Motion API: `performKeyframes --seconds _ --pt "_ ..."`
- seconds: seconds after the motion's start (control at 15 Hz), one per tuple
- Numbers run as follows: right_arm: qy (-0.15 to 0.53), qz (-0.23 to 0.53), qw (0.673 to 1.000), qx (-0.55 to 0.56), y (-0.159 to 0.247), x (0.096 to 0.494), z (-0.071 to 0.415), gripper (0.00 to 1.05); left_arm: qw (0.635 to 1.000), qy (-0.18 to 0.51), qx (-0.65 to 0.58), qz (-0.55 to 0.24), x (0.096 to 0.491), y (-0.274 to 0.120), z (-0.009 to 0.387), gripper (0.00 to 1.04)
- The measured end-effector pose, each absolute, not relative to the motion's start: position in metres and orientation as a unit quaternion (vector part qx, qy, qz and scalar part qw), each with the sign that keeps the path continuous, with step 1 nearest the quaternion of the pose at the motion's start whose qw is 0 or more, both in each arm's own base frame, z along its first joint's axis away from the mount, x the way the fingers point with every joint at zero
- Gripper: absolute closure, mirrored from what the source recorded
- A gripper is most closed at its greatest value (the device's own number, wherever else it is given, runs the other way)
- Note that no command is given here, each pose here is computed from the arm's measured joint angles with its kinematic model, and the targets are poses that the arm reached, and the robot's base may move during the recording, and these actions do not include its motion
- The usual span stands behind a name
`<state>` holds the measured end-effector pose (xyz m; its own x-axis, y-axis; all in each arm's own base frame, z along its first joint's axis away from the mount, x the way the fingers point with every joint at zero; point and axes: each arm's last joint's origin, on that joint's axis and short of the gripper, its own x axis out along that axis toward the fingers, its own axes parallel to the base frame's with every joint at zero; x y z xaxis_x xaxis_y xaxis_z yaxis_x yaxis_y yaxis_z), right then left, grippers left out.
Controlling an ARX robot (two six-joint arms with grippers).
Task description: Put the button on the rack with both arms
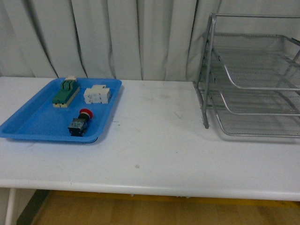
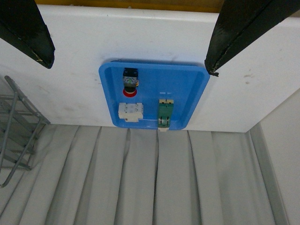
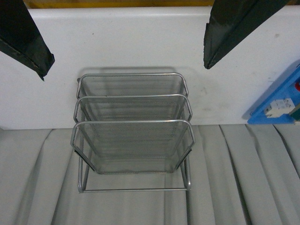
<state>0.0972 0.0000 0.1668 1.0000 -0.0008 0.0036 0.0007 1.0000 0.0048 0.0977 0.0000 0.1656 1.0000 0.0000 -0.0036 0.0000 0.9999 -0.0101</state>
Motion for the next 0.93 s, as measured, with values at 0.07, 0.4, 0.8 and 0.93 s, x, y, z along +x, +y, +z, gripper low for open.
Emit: performKeyframes --seconds 0.07,0.4,0.8,0.93 --pt "-0.002 -0.001 1.0 0.002 0.0 0.0972 0.1668 0.06 1.0 0.002 -0.005 0.0 0.0977 0.0 0.1656 0.07" --pt "-0.002 0.0 1.0 0.002 0.0 0.0972 0.1668 0.06 1.0 0.002 -0.005 0.0 0.0977 0.0 0.1656 0.07" --pt "-0.002 0.0 1.0 0.002 0.0 0.0972 0.1668 0.06 1.0 0.002 -0.005 0.0 0.0977 0.0 0.1656 0.07" --pt "-0.002 0.0 1.0 0.002 0.0 0.0972 0.1668 0.06 1.0 0.002 -0.005 0.0 0.0977 0.0 0.1656 0.07"
